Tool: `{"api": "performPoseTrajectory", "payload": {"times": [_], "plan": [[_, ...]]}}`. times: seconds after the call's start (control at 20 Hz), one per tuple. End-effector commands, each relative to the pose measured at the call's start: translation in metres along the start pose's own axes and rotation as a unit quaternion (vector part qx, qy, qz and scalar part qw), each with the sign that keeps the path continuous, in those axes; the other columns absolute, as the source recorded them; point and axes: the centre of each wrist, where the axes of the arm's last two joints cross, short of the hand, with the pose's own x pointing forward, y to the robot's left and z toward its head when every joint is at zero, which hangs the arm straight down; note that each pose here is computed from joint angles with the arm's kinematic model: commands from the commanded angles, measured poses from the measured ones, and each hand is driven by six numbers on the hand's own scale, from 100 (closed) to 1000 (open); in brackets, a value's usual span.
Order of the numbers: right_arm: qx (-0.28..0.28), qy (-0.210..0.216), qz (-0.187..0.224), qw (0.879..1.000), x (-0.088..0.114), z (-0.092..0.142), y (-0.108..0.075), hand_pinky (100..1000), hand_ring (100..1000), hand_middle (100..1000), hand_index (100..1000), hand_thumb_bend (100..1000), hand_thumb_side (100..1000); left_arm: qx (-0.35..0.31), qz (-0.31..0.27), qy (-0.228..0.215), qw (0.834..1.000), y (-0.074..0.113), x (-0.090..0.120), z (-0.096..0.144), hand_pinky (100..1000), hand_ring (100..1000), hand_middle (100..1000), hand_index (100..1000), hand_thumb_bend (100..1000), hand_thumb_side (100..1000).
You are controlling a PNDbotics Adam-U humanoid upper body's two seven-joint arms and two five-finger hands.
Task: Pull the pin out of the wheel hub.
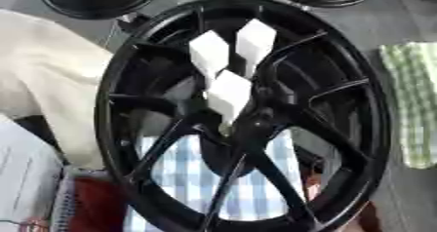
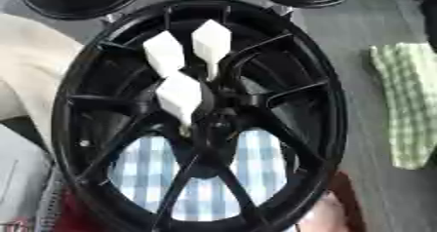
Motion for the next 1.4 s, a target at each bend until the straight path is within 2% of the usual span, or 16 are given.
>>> {"api": "performPoseTrajectory", "payload": {"times": [0.05,0.25,0.45,0.7,0.8,0.85,0.95,1.15,1.4], "plan": [[0.002,-0.016,0.011,1.0,0.009,-0.001,-0.003,858,738,626,683,100,602,-0.009,-0.002,-0.019,1.0,0.001,0.008,-0.004,812,727,667,827,234,736],[0.002,-0.014,0.016,1.0,0.009,0.0,-0.004,858,738,626,683,100,602,-0.029,-0.028,-0.036,0.999,0.007,0.013,-0.011,811,725,666,827,226,711],[0.003,-0.013,0.026,1.0,0.008,0.001,-0.006,857,738,625,683,100,603,-0.087,-0.105,-0.069,0.988,0.021,0.025,-0.027,808,724,665,829,206,666],[0.005,-0.007,0.037,0.999,0.007,0.003,-0.008,857,738,625,683,100,609,-0.178,-0.22,-0.111,0.953,0.03,0.049,-0.053,807,728,673,831,203,633],[0.006,-0.006,0.04,0.999,0.007,0.003,-0.008,857,738,625,683,100,611,-0.207,-0.247,-0.119,0.939,0.03,0.055,-0.059,806,733,679,830,202,612],[0.007,-0.005,0.042,0.999,0.007,0.003,-0.008,857,738,625,683,100,612,-0.235,-0.272,-0.126,0.925,0.03,0.06,-0.063,805,735,684,831,205,609],[0.008,-0.004,0.046,0.999,0.007,0.003,-0.009,857,738,624,683,100,612,-0.303,-0.325,-0.139,0.885,0.026,0.075,-0.076,805,739,690,830,214,605],[0.007,-0.001,0.046,0.999,0.005,0.005,-0.009,857,738,624,683,100,614,-0.4,-0.396,-0.157,0.811,0.014,0.105,-0.097,807,756,709,834,243,608],[0.008,0.003,0.039,0.999,0.004,0.006,-0.008,857,738,624,683,100,619,-0.505,-0.457,-0.135,0.72,-0.002,0.132,-0.111,812,775,734,839,284,621]]}}
